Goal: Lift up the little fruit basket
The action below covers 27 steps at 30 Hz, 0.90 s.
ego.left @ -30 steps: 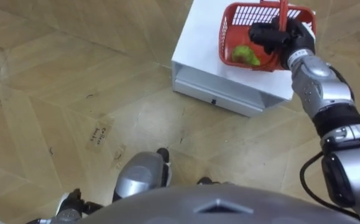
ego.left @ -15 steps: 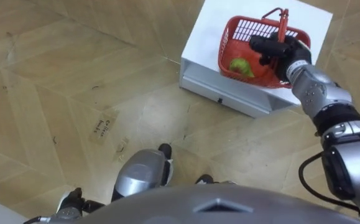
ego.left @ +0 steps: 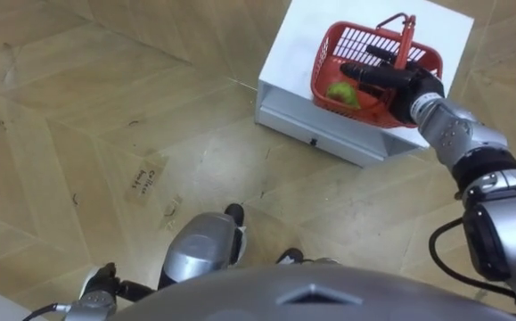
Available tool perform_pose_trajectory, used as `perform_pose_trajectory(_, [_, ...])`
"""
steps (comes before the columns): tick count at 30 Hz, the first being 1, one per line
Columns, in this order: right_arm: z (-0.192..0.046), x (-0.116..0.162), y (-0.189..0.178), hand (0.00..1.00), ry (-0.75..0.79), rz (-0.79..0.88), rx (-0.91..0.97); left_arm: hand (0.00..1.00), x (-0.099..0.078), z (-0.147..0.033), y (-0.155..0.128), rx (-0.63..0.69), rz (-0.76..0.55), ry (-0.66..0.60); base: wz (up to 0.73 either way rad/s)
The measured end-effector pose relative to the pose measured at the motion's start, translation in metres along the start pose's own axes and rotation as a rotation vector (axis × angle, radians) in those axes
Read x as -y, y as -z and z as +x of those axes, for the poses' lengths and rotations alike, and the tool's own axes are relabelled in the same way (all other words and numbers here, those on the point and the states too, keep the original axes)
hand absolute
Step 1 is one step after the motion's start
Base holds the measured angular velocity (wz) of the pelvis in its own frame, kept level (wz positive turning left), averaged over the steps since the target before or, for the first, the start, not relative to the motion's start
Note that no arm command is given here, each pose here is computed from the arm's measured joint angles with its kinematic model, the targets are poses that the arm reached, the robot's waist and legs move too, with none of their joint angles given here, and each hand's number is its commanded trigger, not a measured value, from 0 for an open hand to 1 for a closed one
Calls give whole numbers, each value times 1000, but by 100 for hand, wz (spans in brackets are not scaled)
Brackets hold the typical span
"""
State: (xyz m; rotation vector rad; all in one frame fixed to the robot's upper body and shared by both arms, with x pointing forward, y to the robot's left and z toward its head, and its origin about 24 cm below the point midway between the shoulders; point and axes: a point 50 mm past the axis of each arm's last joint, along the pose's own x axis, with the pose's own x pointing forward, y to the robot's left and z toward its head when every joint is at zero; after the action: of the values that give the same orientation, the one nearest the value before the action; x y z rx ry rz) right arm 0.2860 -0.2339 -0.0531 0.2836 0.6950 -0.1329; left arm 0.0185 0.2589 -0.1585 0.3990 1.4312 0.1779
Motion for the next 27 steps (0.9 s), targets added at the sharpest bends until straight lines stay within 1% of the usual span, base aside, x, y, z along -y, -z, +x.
perform_pose_trajectory(5, [0, 0, -1, 0, 7, -18, 0, 0, -2, 0, 2, -8, 3, -2, 0])
perform_pose_trajectory(13, [-3, 13, -9, 0, 38, -33, 20, 0, -2, 0, 6, -25, 11, 1, 0])
perform_pose_trajectory(22, [-5, -4, -31, 0, -29, -61, 119, 0, -3, 0, 1, 1, 10, -5, 1])
perform_pose_trajectory(24, [-8, 0, -26, 0, -23, -45, 121, 0, -6, 0, 1, 2, -7, -20, 11])
perform_pose_trajectory(27, [-12, 5, -26, 0, 1, -27, 147, 0, -6, 0, 2, -3, -9, -23, -5])
